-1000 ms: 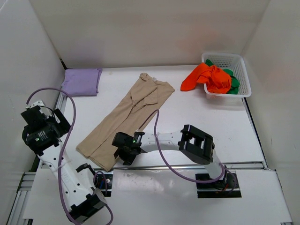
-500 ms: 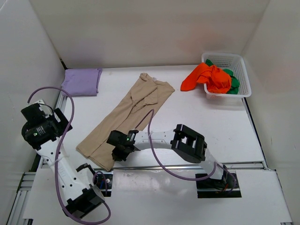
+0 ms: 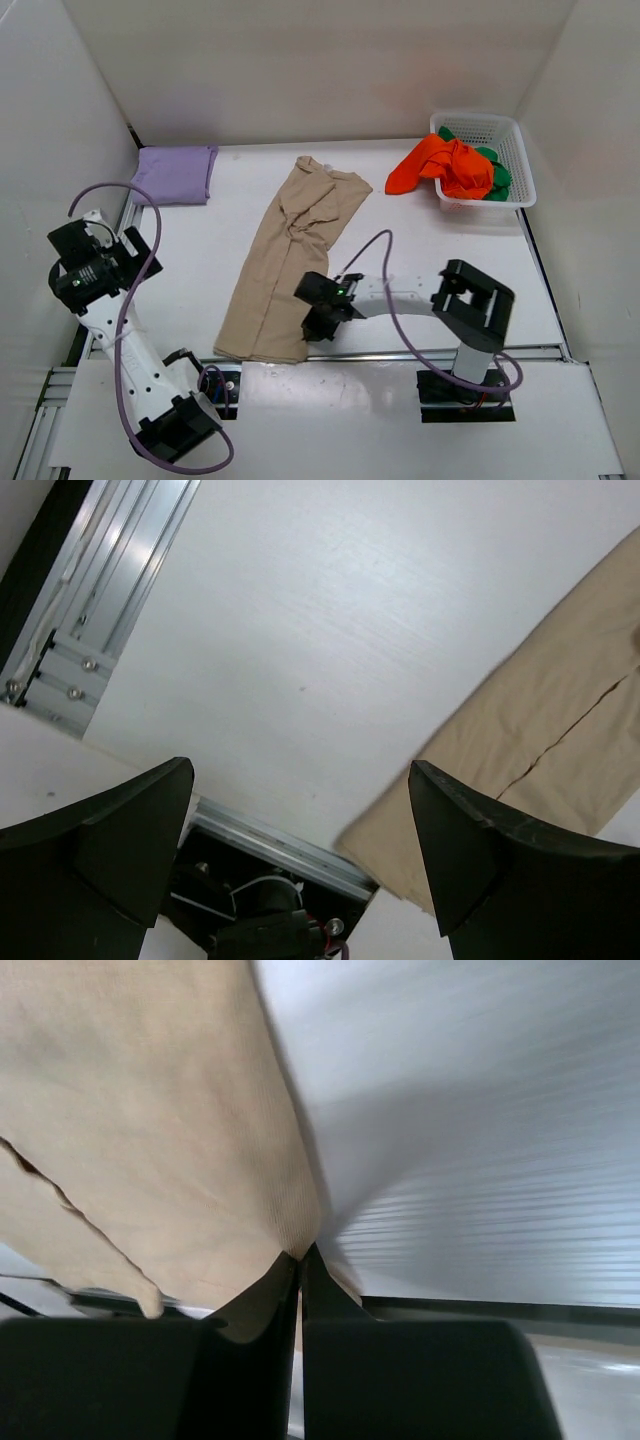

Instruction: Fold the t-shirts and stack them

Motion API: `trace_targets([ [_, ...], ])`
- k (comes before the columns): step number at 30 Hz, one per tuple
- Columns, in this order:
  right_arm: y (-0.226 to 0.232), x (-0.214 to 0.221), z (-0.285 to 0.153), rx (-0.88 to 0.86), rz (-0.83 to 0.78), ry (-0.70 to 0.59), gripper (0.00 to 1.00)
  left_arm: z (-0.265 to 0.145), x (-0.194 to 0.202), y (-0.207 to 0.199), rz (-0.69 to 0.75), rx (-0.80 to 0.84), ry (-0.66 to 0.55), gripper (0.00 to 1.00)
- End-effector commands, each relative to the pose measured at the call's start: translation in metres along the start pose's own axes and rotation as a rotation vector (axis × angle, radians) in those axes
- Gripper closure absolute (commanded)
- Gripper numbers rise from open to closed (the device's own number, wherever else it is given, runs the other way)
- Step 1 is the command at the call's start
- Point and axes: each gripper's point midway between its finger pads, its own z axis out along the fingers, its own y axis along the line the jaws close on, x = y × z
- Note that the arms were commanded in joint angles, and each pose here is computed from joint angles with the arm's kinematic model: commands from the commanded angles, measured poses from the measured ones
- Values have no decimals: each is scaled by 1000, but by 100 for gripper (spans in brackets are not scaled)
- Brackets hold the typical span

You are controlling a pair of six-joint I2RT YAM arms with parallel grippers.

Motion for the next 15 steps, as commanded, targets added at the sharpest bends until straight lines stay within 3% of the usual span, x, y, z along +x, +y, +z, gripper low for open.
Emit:
trace_targets([
  [1,-72,-22,4,146,-91,-25,100,-10,-46,-22,31,114,-126,0],
  [5,-112,-36,-3,97,-130,0,100,-4,-82,-41,116,123,-99,0],
  [7,-110,-38,-8,65,-190,9,100,5,-88,-44,159,74,-50,0],
  [10,-116,-45,-19,71,-255,-15,100,18,-100,-80,299,69,10,0],
  [13,-120,-60,-26,35,-267,-34,100,25,-83,-133,487,113,48,0],
  [15,-120,-61,-27,5,-328,-9,94,22,-52,-171,618,194,73,0],
])
